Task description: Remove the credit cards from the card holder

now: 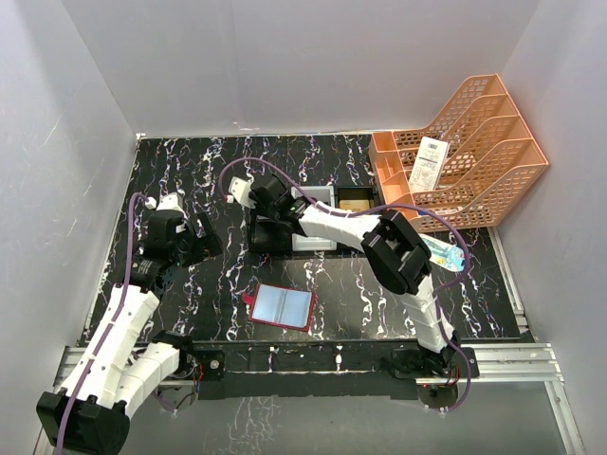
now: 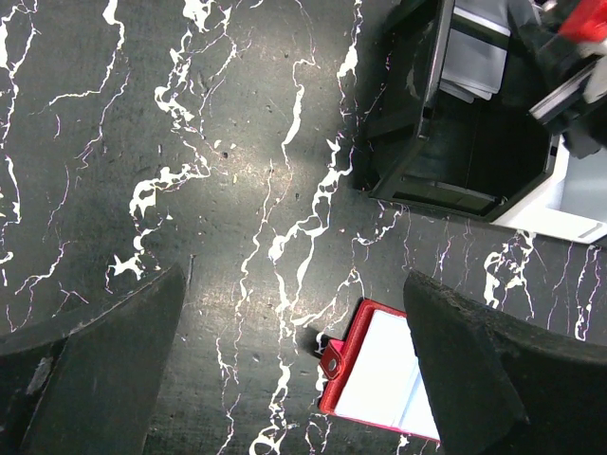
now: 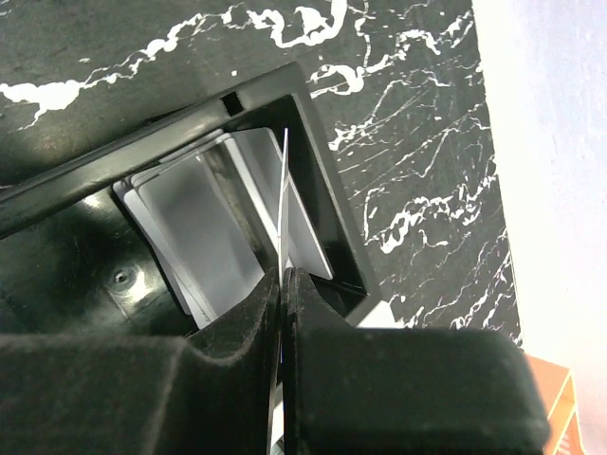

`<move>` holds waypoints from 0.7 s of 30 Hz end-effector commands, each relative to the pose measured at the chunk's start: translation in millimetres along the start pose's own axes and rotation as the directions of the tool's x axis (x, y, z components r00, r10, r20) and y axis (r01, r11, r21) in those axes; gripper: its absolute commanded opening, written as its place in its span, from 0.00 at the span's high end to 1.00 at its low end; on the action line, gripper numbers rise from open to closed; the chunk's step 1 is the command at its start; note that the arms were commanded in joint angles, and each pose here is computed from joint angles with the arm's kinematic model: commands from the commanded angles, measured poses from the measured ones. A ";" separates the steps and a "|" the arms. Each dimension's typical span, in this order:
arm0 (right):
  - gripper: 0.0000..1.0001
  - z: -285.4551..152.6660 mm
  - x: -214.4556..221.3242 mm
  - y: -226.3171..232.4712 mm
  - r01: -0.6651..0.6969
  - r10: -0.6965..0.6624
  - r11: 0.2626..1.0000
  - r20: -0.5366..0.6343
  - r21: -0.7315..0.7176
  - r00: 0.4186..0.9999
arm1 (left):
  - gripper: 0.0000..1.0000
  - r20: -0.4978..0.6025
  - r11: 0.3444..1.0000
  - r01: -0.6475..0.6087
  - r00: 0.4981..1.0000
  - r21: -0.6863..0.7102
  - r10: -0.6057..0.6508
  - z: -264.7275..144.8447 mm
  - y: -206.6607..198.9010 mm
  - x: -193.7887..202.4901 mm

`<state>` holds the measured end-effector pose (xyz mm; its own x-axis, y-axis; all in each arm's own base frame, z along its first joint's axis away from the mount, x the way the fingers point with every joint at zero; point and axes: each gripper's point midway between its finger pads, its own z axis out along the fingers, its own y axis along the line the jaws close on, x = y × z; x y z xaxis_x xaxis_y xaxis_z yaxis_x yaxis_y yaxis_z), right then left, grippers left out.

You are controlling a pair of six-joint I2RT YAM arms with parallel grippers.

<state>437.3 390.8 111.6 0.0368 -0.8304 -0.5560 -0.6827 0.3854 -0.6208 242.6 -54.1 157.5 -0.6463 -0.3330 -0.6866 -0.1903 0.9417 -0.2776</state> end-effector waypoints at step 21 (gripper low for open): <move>0.89 14.3 8.4 -10.6 0.107 -0.102 0.992 -0.075 0.065 0.992 | 0.01 0.032 1.000 -0.003 0.999 -0.021 0.003 -4.4 5.4 -5.4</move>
<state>442.8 381.7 76.5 0.0499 -0.9108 -0.4098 -0.6785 0.2702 -0.6831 242.8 -52.6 157.8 -0.6425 -0.3334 -0.6900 -0.1957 0.9419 -0.2729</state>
